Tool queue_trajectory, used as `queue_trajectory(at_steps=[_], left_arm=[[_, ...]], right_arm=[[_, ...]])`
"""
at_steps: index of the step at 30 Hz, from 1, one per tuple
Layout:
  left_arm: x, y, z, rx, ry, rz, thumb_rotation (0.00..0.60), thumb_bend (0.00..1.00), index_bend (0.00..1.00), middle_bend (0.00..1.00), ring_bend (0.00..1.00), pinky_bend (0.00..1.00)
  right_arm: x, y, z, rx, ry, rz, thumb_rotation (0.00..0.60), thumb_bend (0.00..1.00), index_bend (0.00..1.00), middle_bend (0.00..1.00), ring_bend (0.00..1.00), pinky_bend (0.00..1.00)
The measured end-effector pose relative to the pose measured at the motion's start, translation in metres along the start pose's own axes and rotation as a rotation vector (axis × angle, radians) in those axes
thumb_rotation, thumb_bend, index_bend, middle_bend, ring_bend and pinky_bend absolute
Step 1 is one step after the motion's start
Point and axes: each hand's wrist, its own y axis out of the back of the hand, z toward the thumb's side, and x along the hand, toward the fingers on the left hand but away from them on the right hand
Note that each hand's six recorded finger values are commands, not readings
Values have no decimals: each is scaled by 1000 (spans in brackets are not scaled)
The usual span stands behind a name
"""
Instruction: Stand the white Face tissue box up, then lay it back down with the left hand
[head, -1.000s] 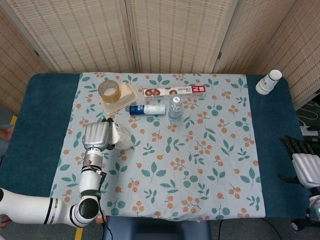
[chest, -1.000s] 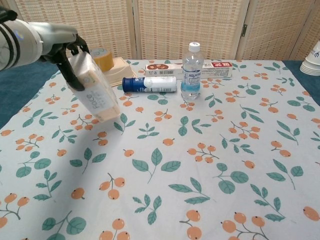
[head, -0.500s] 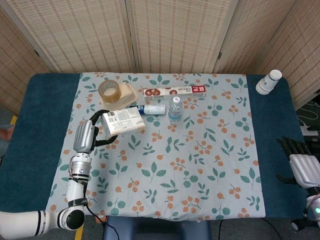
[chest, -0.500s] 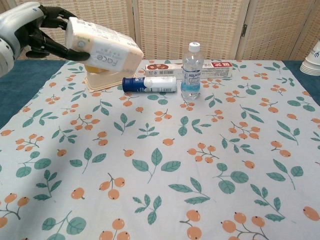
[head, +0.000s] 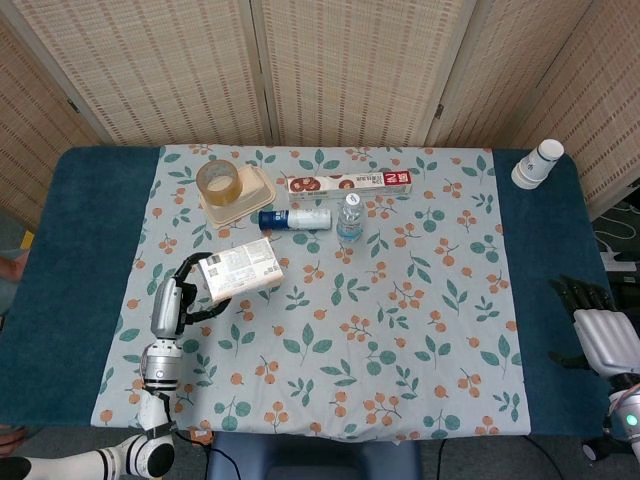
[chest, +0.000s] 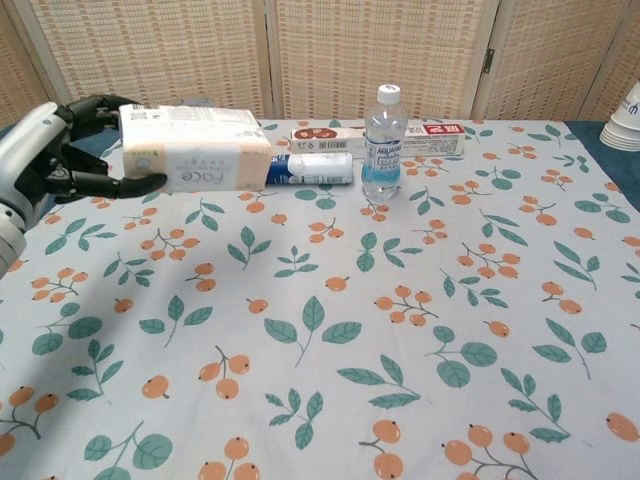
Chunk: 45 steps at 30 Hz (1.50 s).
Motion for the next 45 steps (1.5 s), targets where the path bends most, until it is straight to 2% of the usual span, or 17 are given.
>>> queue_trajectory(at_steps=[24,45], left_arm=[[-12,-63,-39,-67,41,-56,600,184,419,538,1000,1000],[-18,-78,-62,-35,89,-97,600,185,421,537,1000,1000]], right_arm=[[0,2,-2,-6,-3,-4,600,116,30,0,0,0],[-2,1,-2,-5,-6,3,600,116,30,0,0,0]])
